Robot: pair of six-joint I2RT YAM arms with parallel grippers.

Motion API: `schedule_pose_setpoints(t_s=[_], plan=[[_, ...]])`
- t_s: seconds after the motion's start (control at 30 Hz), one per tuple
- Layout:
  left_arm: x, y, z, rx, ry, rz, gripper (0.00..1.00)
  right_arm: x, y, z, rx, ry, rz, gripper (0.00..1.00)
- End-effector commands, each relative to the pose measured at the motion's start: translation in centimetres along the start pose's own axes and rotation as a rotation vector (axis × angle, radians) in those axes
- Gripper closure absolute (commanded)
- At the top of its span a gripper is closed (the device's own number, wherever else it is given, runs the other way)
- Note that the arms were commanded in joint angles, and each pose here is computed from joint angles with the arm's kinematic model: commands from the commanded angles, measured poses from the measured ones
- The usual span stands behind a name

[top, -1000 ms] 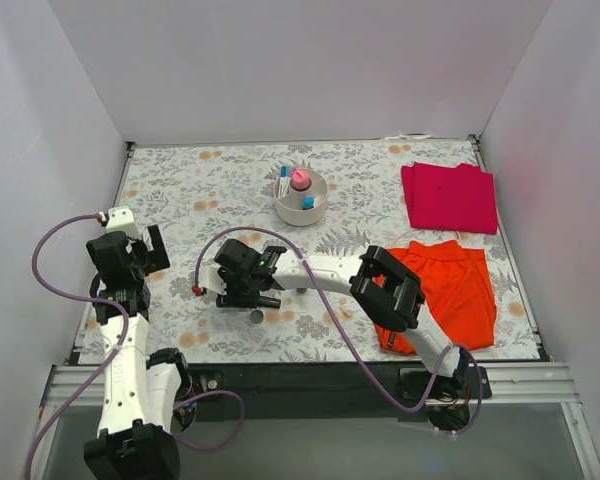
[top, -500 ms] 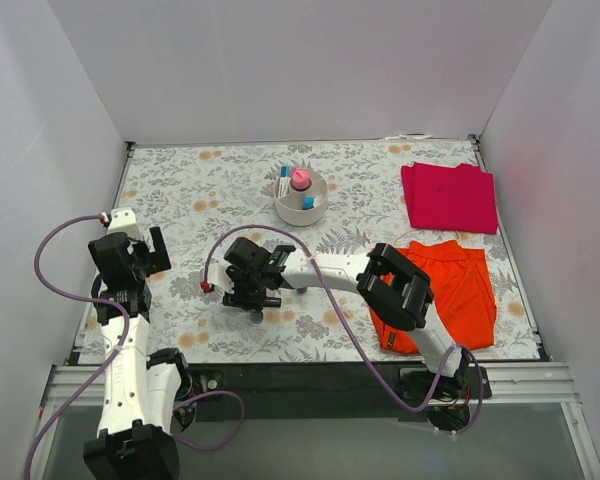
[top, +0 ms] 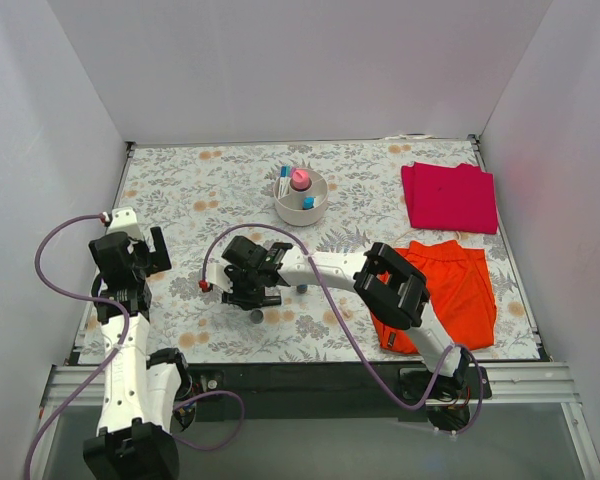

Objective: Sort the stationery into containers
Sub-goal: Pick up the pen from the center of the board, then place the pen in the storage box.

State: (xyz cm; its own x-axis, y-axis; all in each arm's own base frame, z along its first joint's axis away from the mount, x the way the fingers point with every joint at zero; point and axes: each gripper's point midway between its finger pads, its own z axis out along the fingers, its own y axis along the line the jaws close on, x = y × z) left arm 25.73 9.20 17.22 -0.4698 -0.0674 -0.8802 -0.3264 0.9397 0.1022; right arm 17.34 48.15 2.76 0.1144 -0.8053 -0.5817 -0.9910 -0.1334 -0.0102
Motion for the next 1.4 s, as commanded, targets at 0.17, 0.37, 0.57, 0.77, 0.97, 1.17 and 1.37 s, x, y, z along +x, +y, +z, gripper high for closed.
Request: schedule_pose_setpoints(t_s=[0.17, 0.37, 0.57, 0.77, 0.97, 1.17, 1.37], plan=[[-3.0, -1.5, 0.0, 0.096, -0.054, 0.032, 0.02, -1.1, -1.1, -5.3, 0.076, 0.023, -0.047, 0.94], [-5.4, -5.1, 0.0, 0.29, -0.094, 0.07, 0.03, -6.6, -6.7, -15.6, 0.254, -0.182, -0.013, 0.96], [-6.4, -8.3, 0.5, 0.437, -0.075, 0.073, 0.06, -8.0, -13.5, -25.1, 0.365, -0.396, 0.057, 0.99], [-6.7, -11.1, 1.5, 0.569, -0.015, 0.019, 0.08, -6.0, -20.3, -30.0, 0.357, -0.574, 0.201, 0.99], [-6.9, -10.9, 3.9, 0.542, 0.038, 0.038, 0.08, -6.5, -22.7, -32.4, 0.419, -0.854, 0.152, 0.99], [-6.0, -10.3, 6.2, 0.497, 0.109, 0.079, 0.08, -4.9, -20.3, -31.2, 0.54, -0.988, 0.114, 0.99], [-5.3, -10.1, 7.5, 0.486, 0.16, 0.113, 0.09, -6.0, -18.8, -33.1, 0.703, -1.121, -0.017, 0.99]])
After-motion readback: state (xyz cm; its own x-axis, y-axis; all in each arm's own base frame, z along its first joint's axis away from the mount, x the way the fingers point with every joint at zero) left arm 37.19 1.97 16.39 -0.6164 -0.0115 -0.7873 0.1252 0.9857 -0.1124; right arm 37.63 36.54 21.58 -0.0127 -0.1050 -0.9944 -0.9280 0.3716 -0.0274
